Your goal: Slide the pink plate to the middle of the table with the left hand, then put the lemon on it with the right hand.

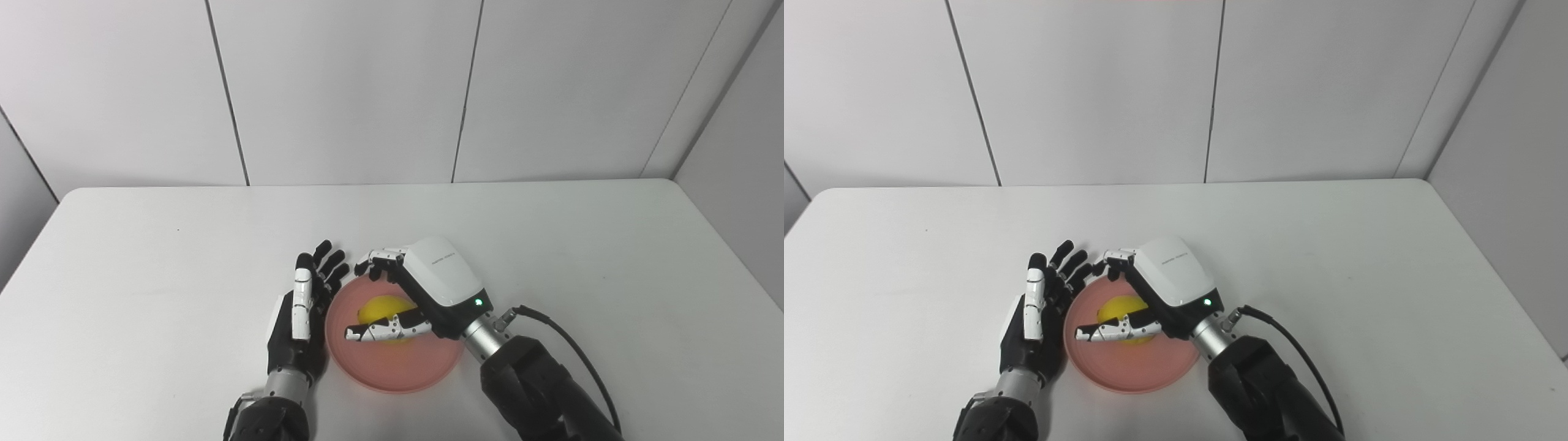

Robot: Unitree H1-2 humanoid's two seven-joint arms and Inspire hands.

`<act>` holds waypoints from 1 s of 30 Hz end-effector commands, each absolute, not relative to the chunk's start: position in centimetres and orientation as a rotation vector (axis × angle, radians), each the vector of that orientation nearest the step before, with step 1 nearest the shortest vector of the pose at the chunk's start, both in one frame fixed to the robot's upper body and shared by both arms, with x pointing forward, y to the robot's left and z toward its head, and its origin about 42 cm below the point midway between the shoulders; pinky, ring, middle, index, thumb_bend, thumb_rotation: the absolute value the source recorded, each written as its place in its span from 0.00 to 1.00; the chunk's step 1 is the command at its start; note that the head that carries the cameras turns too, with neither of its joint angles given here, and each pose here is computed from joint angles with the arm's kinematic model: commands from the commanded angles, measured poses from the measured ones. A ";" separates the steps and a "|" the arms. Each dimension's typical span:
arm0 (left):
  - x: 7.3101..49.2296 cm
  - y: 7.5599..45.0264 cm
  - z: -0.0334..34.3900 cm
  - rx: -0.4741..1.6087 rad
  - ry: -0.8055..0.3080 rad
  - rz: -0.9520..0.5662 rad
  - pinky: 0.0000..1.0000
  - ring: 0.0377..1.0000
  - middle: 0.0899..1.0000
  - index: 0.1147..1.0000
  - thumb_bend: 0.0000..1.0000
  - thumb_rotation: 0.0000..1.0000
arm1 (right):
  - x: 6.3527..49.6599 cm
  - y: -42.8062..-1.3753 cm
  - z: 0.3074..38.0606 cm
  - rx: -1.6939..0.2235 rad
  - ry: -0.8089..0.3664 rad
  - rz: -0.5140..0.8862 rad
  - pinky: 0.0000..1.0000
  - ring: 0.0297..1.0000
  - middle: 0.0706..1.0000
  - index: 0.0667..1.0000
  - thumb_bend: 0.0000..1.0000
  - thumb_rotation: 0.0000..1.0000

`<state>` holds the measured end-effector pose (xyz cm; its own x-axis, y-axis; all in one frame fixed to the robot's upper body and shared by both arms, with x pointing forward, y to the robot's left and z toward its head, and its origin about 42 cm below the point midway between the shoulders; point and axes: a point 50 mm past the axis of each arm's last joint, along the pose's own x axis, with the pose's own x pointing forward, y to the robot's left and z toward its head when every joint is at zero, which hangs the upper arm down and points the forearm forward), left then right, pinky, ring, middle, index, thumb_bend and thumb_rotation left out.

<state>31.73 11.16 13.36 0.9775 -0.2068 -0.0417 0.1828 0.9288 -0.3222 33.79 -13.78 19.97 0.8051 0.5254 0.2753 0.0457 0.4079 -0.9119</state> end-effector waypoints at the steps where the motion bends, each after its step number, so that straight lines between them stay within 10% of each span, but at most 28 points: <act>1: 31.0 10.9 11.8 -0.322 0.161 -0.185 1.00 0.88 0.90 0.89 0.71 1.00 | 33.9 -13.8 21.1 -1.021 -0.670 0.273 0.50 0.58 0.61 0.60 0.71 0.90; 17: 32.1 12.0 11.7 -0.283 0.082 -0.115 0.99 0.91 0.92 0.92 0.70 1.00 | 34.2 -16.9 18.2 -0.406 -0.454 -0.011 0.82 0.85 0.86 0.82 0.62 1.00; 30: 35.0 14.6 12.9 -0.122 -0.092 -0.042 0.96 0.89 0.89 0.92 0.78 1.00 | 34.4 -17.9 17.1 -0.142 -0.341 -0.018 0.89 0.93 0.93 0.90 0.72 1.00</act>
